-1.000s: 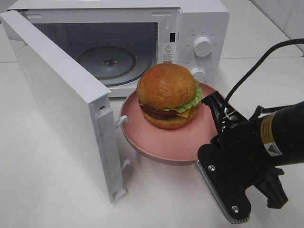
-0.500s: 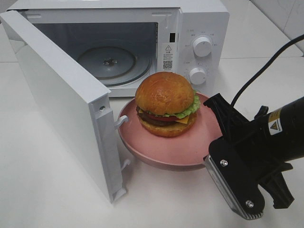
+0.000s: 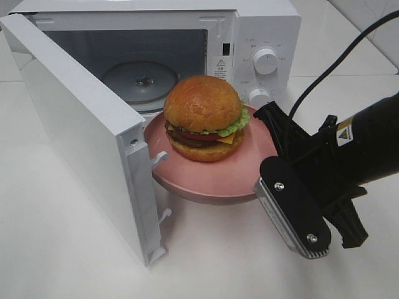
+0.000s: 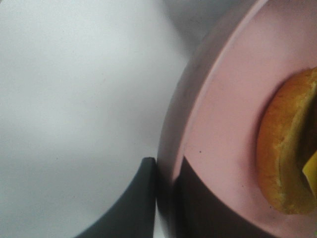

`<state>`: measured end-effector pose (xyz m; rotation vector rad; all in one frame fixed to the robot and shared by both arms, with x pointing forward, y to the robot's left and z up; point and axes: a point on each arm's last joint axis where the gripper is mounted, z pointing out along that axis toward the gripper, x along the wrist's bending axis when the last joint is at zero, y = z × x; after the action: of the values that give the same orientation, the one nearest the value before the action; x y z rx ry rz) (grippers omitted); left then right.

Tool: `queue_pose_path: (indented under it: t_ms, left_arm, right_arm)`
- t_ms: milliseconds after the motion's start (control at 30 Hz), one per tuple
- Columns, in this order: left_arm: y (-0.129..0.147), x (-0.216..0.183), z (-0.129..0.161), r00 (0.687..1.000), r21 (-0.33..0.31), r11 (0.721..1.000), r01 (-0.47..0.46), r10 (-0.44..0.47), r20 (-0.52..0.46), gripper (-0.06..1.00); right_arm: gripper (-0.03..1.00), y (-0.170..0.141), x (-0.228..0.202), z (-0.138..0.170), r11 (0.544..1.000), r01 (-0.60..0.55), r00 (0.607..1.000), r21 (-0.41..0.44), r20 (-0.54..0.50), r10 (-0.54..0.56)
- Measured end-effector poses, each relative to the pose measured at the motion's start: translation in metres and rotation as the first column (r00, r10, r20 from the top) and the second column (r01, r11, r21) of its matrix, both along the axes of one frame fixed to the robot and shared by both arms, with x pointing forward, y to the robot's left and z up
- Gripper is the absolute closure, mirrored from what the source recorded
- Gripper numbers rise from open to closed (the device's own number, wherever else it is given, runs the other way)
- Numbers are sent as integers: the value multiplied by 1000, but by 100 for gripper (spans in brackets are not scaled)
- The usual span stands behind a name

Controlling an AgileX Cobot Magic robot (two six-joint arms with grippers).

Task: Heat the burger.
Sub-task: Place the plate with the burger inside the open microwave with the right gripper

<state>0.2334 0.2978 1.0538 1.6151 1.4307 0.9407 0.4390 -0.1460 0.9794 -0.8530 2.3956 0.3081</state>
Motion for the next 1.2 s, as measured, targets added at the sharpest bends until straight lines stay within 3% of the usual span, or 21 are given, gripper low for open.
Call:
queue_pose_path:
  t_ms: [433,1200]
  left_arm:
    - [0,0,0,1000,0,1000,0,0,0,-5]
    - [0,0,0,1000,0,1000,0,0,0,-5]
  right_arm:
    - [90,25,37,-4,998,-34,999,-48,1,34]
    - [90,68,95,-15,998,-38,999,-49,-2,38]
